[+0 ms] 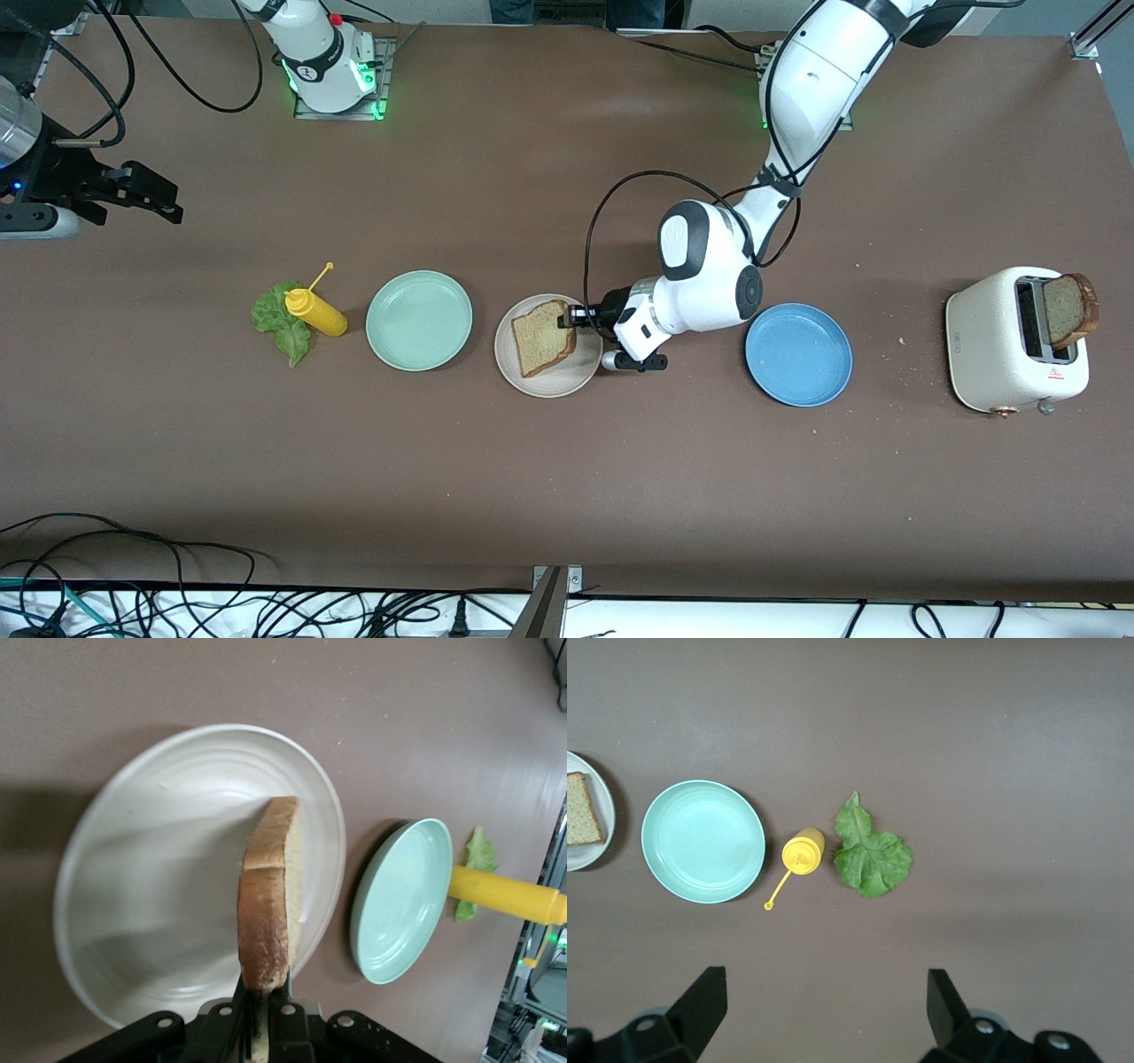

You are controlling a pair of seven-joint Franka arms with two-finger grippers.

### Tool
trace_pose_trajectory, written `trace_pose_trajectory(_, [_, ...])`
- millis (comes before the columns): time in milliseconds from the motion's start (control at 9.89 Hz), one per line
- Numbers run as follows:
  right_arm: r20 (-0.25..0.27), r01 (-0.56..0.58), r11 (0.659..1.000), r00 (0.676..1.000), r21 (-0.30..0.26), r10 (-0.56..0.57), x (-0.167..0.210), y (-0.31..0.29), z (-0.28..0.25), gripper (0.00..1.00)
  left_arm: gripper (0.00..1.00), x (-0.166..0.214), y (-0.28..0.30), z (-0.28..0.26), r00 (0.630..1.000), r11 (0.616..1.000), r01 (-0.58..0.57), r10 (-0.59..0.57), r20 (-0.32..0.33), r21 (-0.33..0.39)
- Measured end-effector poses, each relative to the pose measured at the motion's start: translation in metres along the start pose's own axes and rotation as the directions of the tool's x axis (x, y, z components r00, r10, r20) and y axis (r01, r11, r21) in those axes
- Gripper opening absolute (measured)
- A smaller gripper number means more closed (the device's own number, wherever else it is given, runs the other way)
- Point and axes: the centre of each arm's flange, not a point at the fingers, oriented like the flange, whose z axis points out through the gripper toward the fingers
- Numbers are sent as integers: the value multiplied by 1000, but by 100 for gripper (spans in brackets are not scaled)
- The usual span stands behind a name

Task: Make sandwich on beige plate with both arms
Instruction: 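Release the bread on the beige plate and raise the left gripper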

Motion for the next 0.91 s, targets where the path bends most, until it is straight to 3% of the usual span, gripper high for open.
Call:
trace_pose_trajectory(101, [0, 0, 1000, 1000, 0, 0, 0, 0, 0, 100, 16, 1, -6, 4, 1000, 1000, -1, 1, 3, 5])
trace_pose_trajectory(607, [0, -4, 1000, 1000, 0, 4, 0, 2, 0, 100, 92, 12, -22, -4, 1000, 1000, 15, -15, -17, 19])
trace_pose_trajectory(708, [0, -4, 1000, 1000, 0, 4, 0, 2, 0, 100, 100, 15, -24, -9, 1000, 1000, 16, -16, -26, 20])
trace_pose_trajectory(910, [5, -4, 1000, 1000, 0, 4, -1, 2, 0, 100, 100, 23, -20, -28, 998, 1000, 8, -6, -58, 19])
